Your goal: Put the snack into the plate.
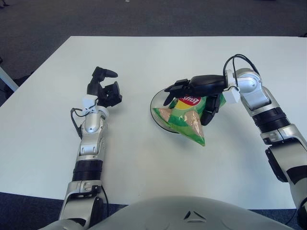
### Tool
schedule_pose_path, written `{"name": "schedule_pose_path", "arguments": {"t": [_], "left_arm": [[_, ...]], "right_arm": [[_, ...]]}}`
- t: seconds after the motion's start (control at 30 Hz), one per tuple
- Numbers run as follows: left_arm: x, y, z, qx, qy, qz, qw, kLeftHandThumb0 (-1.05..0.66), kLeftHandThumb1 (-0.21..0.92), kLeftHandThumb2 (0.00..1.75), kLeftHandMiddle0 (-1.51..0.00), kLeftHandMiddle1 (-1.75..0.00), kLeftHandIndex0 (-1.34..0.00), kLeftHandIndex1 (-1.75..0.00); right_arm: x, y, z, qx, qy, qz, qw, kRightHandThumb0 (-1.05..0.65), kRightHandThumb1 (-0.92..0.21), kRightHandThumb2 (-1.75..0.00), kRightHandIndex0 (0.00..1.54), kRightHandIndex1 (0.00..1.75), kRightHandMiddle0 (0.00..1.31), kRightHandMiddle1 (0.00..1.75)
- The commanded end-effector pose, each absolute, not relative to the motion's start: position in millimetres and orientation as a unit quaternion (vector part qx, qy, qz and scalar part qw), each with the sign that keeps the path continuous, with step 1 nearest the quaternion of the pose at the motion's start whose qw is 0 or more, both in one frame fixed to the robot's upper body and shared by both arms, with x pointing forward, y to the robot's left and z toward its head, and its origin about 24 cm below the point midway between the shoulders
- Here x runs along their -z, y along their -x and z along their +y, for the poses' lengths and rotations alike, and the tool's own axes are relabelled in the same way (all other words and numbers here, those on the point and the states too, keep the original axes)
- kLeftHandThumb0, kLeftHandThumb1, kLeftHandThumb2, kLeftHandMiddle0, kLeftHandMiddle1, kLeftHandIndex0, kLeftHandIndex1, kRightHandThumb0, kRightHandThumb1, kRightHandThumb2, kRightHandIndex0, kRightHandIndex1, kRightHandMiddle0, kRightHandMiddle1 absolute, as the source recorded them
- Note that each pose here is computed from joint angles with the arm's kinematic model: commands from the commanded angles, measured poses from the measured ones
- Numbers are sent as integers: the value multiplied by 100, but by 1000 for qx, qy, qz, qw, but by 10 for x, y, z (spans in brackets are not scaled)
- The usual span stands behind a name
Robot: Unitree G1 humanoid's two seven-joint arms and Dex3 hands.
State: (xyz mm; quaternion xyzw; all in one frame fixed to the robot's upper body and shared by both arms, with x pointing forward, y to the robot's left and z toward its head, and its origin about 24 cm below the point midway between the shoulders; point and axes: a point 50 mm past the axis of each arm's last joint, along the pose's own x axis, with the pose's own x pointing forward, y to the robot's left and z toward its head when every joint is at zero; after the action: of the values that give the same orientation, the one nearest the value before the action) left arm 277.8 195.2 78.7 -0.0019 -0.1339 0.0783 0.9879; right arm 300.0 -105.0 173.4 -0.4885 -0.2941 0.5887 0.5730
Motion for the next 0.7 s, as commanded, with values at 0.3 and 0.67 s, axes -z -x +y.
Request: {"name": "schedule_pose_path", "arguments": {"t": [0.3,0.67], "left_arm": [[-118,-2457,1831,-90,38,-10,995,-41,53,105,-134,-175,-44,-175],[-102,-2466,1829,-89,32,-10,995,-41,52,106,-135,-175,-45,-175]], "right_arm": [[-1972,-3116,-1165,-537,500,-332,592,-105,-89,-27,0,0,0,22],[-2141,-3235,-1253,-485,525,-334,615,-99,-91,-25,0,0,0,2]]}}
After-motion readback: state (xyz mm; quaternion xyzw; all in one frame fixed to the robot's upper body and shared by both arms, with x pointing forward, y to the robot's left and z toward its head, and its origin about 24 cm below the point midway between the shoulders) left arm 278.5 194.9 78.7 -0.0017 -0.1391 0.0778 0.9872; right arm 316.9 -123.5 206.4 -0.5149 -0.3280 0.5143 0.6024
